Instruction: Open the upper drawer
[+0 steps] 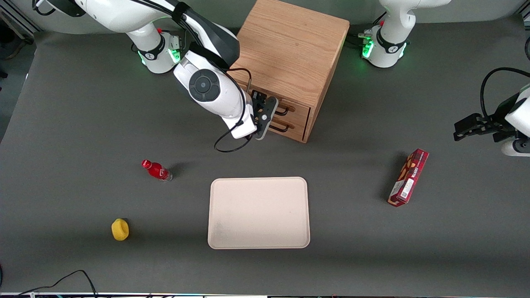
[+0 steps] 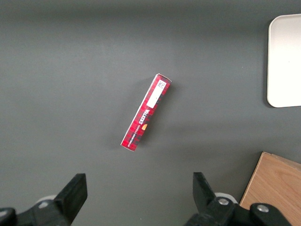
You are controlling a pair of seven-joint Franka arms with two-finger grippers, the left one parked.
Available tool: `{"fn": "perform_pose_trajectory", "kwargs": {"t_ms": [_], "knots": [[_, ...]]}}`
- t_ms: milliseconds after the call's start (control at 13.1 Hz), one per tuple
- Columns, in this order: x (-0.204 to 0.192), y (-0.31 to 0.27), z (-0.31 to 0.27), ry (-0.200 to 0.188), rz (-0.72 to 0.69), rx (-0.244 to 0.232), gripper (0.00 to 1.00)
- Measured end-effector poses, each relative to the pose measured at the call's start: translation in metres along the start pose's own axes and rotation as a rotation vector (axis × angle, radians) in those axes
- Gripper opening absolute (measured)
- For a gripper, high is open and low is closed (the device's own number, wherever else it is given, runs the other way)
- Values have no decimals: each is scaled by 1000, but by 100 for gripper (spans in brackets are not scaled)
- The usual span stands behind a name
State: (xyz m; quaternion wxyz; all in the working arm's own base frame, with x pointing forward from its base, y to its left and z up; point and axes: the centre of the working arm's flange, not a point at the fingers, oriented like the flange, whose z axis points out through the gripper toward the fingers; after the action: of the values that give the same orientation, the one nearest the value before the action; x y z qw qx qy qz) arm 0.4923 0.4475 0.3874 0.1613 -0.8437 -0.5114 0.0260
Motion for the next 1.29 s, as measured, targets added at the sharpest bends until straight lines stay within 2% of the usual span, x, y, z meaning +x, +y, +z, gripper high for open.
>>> {"fn": "perform_pose_trajectory", "kwargs": {"t_ms": [152,761,1293], "knots": [[0,11,6,8,-11,-30,100],[-4,45,-4,47,-39,-64,100],[-11,93,-22,96,-53,-117,100]]}}
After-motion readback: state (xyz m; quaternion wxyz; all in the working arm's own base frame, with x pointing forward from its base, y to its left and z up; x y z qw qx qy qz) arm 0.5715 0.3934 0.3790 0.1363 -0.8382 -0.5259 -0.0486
